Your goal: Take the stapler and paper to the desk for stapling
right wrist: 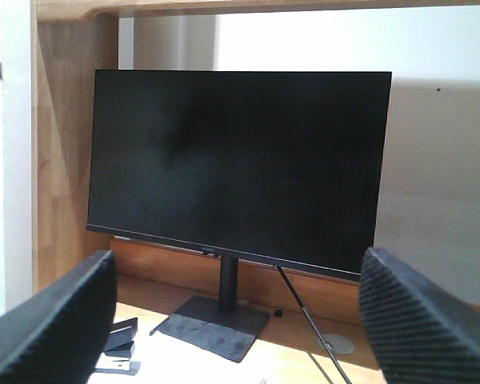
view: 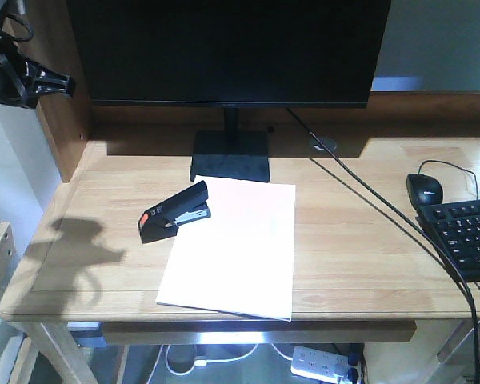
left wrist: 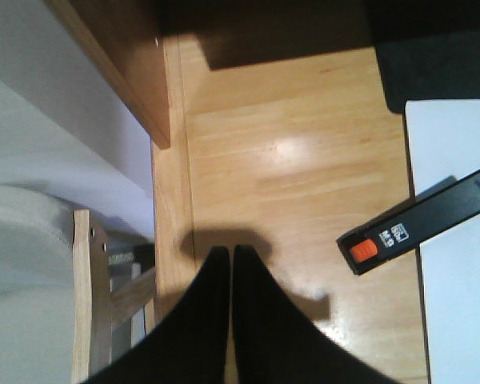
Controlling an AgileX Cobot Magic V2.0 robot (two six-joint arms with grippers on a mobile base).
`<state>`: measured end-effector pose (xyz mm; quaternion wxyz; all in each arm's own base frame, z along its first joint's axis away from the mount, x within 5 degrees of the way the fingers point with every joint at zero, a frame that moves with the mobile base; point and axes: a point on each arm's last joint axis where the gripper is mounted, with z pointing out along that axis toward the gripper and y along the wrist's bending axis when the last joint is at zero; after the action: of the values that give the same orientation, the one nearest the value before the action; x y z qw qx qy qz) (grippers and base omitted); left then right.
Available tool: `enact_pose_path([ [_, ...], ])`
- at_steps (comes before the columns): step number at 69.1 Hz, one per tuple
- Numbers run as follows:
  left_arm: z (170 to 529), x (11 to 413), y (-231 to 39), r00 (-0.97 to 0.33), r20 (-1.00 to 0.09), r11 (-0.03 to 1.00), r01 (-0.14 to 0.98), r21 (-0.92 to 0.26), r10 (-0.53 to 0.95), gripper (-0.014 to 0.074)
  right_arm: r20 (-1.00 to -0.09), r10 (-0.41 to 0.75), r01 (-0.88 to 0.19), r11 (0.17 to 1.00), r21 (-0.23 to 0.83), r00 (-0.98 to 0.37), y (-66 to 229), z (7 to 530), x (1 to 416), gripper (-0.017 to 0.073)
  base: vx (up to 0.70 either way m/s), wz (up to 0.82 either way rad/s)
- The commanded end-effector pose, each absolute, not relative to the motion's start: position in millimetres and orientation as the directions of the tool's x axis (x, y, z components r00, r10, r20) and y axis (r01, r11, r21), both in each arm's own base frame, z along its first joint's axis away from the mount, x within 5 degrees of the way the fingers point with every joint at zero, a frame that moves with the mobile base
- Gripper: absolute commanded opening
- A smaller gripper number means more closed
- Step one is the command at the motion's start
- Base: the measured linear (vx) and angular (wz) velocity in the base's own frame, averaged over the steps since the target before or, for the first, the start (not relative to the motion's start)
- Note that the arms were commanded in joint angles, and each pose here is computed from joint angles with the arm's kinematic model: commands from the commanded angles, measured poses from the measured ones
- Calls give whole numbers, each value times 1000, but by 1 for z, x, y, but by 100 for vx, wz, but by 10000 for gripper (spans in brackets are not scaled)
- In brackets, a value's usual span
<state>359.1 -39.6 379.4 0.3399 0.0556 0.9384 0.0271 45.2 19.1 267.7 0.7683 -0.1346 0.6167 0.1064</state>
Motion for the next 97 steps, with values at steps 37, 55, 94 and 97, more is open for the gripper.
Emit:
enact_pose_path([
  [37, 354, 155, -19, -296, -955, 994, 114, -2, 32, -6, -967, -56, -295, 946, -130, 248, 17, 276, 45, 583, 0, 0],
  [55, 309, 77, -9, -37, -999, 992, 123, -10, -5, -6, -967, -56, -292, 948, -129, 249, 17, 276, 45, 583, 0, 0],
  [94, 282, 40, -5, 128, -989, 988, 142, -60, -78, -6, -967, -56, -292, 948, -129, 249, 17, 276, 45, 583, 0, 0],
  [97, 282, 40, -5, 128, -989, 988, 142, -60, -78, -6, -967, -56, -292, 948, -129, 249, 17, 276, 45, 583, 0, 0],
])
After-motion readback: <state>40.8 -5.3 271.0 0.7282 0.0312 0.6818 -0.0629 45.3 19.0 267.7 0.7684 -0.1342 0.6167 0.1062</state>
